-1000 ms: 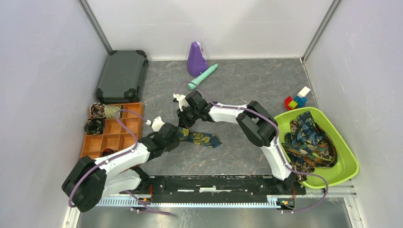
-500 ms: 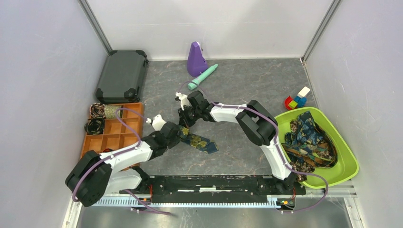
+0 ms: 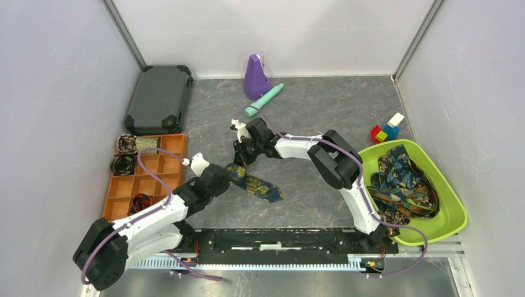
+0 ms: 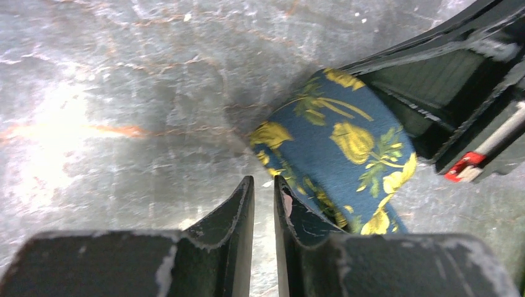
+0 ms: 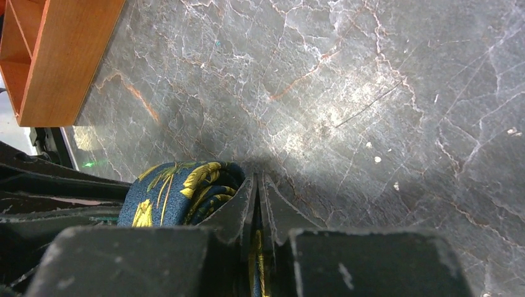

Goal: Roll the ties
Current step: Roll the tie at the center of the board.

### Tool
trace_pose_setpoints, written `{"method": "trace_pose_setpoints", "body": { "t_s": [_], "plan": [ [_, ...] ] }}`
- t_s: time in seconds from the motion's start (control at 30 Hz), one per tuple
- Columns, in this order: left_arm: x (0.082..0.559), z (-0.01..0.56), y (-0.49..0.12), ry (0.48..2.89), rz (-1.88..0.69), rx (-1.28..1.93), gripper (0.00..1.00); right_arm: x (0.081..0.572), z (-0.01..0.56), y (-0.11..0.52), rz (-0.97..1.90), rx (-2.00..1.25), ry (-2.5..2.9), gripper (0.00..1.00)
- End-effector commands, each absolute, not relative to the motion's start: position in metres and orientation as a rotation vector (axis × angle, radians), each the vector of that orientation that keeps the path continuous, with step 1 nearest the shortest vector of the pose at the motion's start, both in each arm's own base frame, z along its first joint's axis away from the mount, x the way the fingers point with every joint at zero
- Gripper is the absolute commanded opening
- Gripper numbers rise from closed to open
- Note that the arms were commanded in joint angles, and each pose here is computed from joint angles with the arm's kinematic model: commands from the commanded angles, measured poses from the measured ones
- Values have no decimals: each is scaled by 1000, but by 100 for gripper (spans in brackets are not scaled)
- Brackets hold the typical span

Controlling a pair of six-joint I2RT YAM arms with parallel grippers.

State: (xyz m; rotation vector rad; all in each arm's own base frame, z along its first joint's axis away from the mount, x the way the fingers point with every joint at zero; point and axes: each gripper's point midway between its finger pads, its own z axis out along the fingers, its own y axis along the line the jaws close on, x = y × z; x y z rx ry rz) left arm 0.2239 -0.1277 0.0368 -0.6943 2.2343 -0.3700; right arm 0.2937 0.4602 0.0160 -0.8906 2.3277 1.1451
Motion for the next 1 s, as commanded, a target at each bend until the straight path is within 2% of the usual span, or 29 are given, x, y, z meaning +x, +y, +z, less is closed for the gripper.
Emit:
{"method": "trace_pose_setpoints", "body": {
  "t_s": [0.0,0.27,0.4,0.53,0.6,0.7,0.83,0.97],
  "plan": [
    [211,30,-109,2223,-318,-745,24,282,-15,431,1015,-856,2502,11],
    [202,59,-91,2177,-290,-651,26,308,0,425,848,-810,2516,20],
    [202,78,-76,2148,-206,-587,34,324,19,418,778,-777,2504,25],
    [207,92,-75,2126,-187,-516,44,338,50,410,738,-742,2458,37],
    [209,100,-76,2131,-173,-496,53,341,64,403,722,-717,2441,44],
    [214,120,-83,2146,-175,-401,59,332,84,394,752,-662,2407,48],
    [222,135,-101,2189,-221,-250,72,311,106,381,864,-505,2345,50],
    [228,130,-108,2261,-238,-208,74,280,128,370,1073,-308,2236,51]
  ]
}}
